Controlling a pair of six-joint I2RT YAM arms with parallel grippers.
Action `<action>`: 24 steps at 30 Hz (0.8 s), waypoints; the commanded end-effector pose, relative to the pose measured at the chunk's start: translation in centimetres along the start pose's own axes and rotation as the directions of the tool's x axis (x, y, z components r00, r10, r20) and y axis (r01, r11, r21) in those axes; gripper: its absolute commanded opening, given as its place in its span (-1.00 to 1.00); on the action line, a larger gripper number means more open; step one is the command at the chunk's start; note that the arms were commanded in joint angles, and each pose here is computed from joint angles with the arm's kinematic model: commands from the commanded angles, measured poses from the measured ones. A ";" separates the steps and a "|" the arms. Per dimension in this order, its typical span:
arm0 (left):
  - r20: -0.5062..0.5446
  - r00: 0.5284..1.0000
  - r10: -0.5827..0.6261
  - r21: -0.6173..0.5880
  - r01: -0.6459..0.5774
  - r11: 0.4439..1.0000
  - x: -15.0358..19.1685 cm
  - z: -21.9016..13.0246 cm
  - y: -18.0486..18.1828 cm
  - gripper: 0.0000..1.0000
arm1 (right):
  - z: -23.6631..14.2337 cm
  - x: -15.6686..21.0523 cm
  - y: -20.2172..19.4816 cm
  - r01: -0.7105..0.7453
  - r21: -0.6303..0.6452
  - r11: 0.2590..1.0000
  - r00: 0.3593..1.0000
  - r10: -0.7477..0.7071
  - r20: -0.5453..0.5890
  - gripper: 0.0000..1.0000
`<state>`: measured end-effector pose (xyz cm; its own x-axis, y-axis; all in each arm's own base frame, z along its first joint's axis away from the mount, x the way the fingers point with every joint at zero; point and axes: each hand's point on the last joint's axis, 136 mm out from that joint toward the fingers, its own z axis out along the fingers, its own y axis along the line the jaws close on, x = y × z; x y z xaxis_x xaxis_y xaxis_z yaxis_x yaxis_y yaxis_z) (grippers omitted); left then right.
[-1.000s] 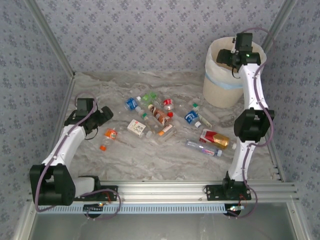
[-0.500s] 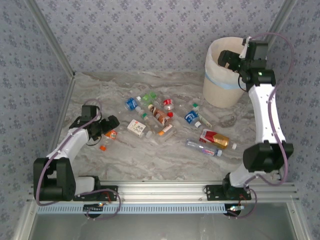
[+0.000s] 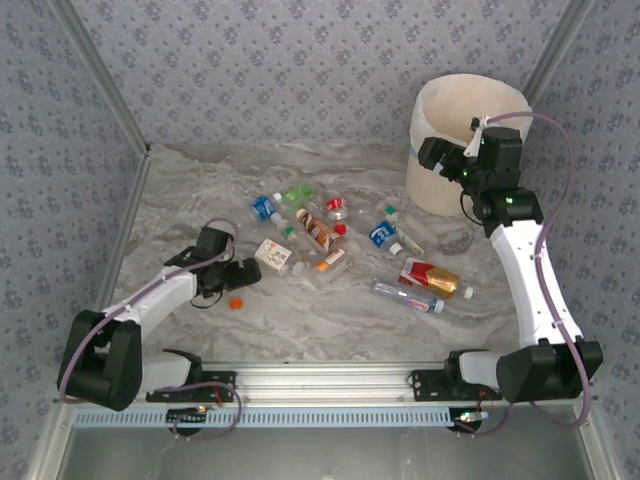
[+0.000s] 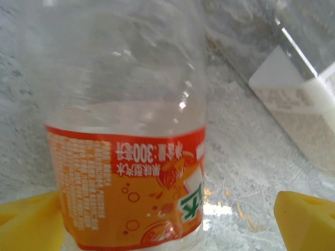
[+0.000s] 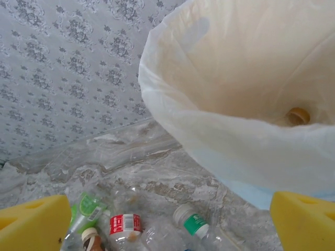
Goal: Put the plastic bottles in the bin
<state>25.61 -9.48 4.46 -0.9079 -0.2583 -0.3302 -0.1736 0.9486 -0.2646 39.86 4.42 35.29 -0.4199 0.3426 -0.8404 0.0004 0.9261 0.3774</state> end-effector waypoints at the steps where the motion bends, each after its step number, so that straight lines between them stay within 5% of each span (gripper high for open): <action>1: 0.004 1.000 0.020 -0.058 -0.020 0.998 0.8 0.1 0.4 0.90 | -0.9 -0.6 1.1 -0.023 -0.041 0.999 0.999 0.025 0.046 1.00; 8: 0.005 1.000 -0.015 -0.134 0.016 0.991 1.4 0.9 1.5 0.57 | -0.8 0.2 1.5 -0.031 -0.041 0.999 0.999 0.032 0.034 1.00; 15: 0.038 0.998 -0.048 -0.164 0.053 0.985 1.2 1.3 2.2 0.53 | -0.6 0.7 2.1 -0.029 -0.050 0.998 0.999 0.030 0.028 1.00; 24: 0.076 0.997 -0.026 -0.119 0.035 0.992 1.0 0.2 1.9 0.02 | -0.6 2.2 5.6 0.057 -0.168 0.984 0.998 -0.057 0.002 1.00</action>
<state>24.73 -7.99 2.92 -0.8754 -0.3069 -0.3734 -0.2656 0.9509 -0.1590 38.95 8.55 34.86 -0.4388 0.3315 -0.8352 -0.0880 0.9092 0.4070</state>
